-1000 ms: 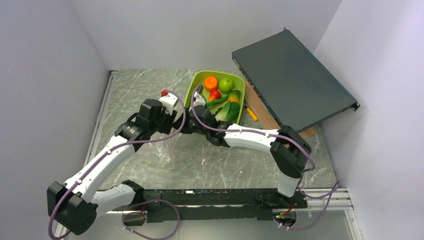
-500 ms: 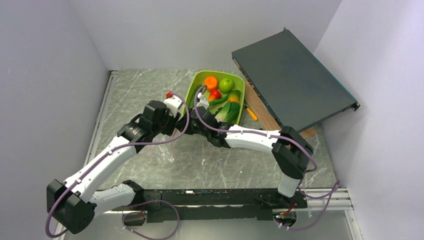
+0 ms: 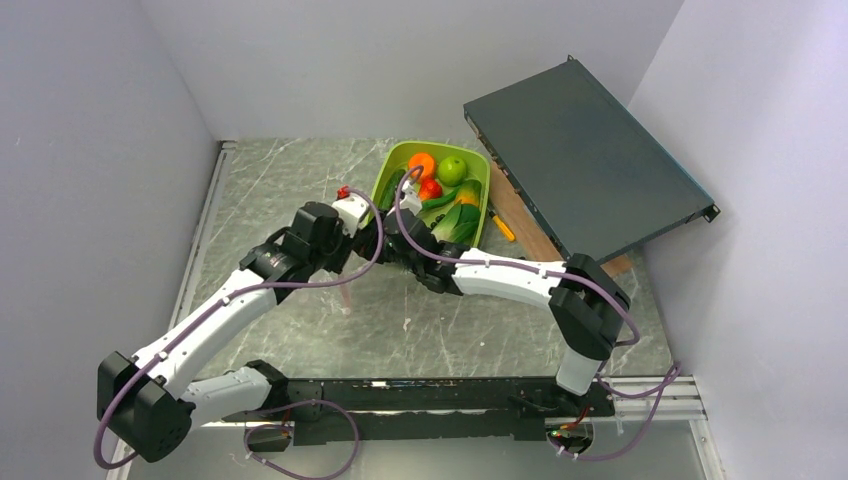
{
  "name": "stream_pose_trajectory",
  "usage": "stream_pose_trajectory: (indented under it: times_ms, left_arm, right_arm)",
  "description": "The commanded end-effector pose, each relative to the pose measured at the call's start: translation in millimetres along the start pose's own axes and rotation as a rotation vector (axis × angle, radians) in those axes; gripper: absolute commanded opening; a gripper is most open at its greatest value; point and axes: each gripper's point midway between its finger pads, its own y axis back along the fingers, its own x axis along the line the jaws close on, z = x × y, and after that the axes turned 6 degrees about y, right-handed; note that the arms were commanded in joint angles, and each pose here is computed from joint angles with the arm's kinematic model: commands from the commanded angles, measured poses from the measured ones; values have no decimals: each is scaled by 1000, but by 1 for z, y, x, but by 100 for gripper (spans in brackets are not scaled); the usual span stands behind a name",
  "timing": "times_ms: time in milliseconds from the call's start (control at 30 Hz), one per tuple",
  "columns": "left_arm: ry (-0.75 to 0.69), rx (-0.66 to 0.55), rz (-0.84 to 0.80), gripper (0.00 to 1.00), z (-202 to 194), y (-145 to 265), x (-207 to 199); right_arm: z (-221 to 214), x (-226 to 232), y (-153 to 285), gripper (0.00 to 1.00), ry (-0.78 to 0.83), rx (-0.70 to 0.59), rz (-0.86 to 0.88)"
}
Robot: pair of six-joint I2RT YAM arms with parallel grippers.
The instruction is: Place the food in the zip-top bag and seal the zipper
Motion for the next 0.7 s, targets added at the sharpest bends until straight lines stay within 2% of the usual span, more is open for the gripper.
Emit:
stream_pose_trajectory:
  times_ms: [0,200,467,667]
  left_arm:
    - [16,-48,60,31,19,7,9]
    - [32,-75,188,1,24,20,33]
    - [68,-166,253,0,30,39,47]
    - [124,-217,345,0,36,55,69]
  right_arm:
    - [23,42,1,0,-41,-57,104]
    - [19,8,-1,0,112,-73,-34]
    - [3,-27,-28,0,483,-15,-108]
    - [1,-54,-25,0,582,-8,-178]
